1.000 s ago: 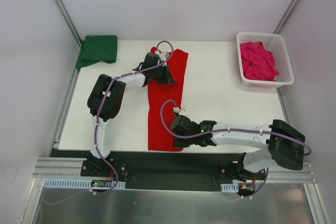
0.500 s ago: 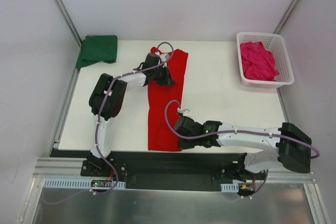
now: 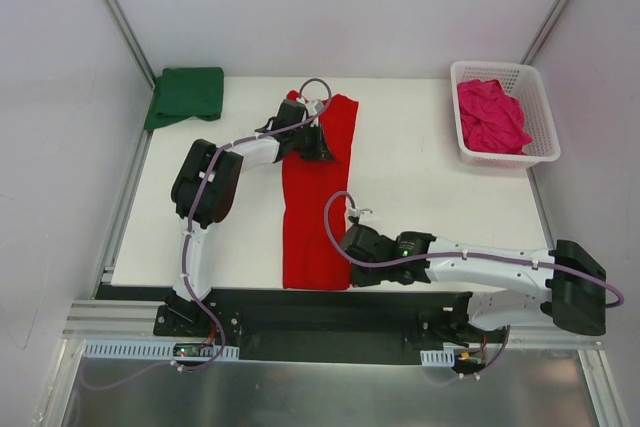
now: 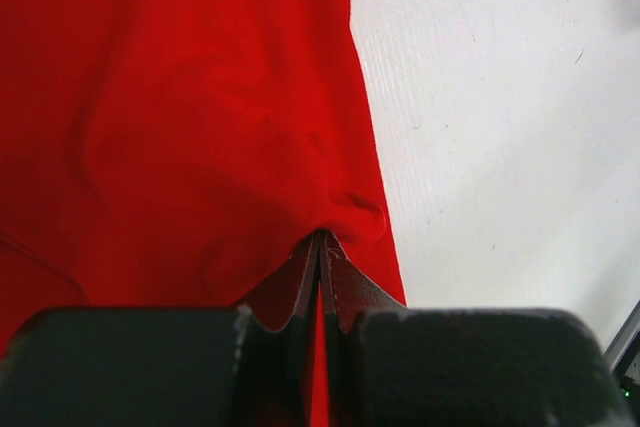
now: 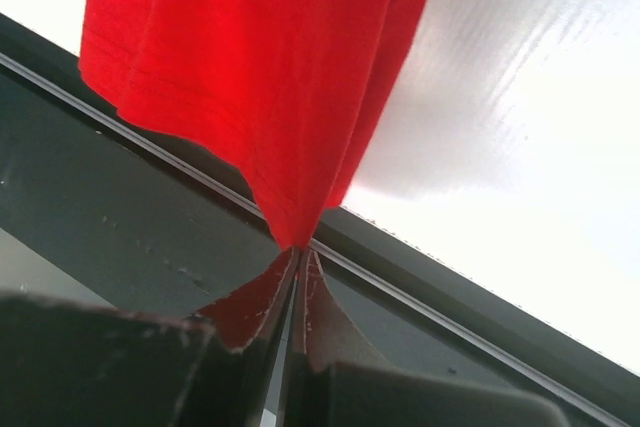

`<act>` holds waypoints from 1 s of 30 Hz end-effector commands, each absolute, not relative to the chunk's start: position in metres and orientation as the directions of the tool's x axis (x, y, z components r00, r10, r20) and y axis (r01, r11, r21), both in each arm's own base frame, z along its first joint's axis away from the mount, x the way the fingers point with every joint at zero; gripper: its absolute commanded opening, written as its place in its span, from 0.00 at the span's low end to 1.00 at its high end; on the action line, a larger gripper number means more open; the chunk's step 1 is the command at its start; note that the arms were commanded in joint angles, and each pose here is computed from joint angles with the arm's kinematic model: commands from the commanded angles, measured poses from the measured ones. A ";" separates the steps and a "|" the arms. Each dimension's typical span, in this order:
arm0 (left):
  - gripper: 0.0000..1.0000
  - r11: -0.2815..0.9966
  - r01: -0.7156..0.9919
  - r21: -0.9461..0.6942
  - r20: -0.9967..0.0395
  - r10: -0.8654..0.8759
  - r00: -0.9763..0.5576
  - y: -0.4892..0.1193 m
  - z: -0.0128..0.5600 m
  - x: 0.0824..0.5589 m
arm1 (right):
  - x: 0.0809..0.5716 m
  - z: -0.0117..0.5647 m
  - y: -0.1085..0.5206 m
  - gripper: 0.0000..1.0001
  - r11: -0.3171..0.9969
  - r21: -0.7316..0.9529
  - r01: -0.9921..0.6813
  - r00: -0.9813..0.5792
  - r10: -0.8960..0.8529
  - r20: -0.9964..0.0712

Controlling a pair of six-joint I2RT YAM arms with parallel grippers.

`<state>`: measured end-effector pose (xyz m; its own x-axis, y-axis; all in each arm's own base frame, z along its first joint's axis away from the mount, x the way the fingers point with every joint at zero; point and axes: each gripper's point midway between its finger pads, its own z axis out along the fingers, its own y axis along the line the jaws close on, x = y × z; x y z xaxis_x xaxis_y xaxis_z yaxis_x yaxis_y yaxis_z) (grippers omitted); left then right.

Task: Fold and stack the t-shirts
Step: Rotate the tshirt 90 degrees

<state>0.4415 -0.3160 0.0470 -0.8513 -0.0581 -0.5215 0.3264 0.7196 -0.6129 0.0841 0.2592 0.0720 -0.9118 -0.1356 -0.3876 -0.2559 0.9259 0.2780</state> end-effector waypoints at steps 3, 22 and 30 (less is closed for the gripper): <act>0.00 0.722 0.347 -0.598 -0.549 -0.054 -0.834 -0.313 0.053 0.454 | 0.087 0.083 0.244 0.15 0.948 0.226 -0.222 -0.905 -0.114 -0.410; 0.00 0.728 0.342 -0.594 -0.545 -0.051 -0.837 -0.310 0.050 0.454 | 0.090 0.080 0.296 0.29 0.898 0.254 -0.359 -0.866 -0.218 -0.450; 0.00 0.730 0.337 -0.594 -0.544 -0.056 -0.837 -0.306 0.050 0.455 | 0.089 0.054 0.306 0.29 0.902 0.227 -0.367 -0.874 -0.250 -0.417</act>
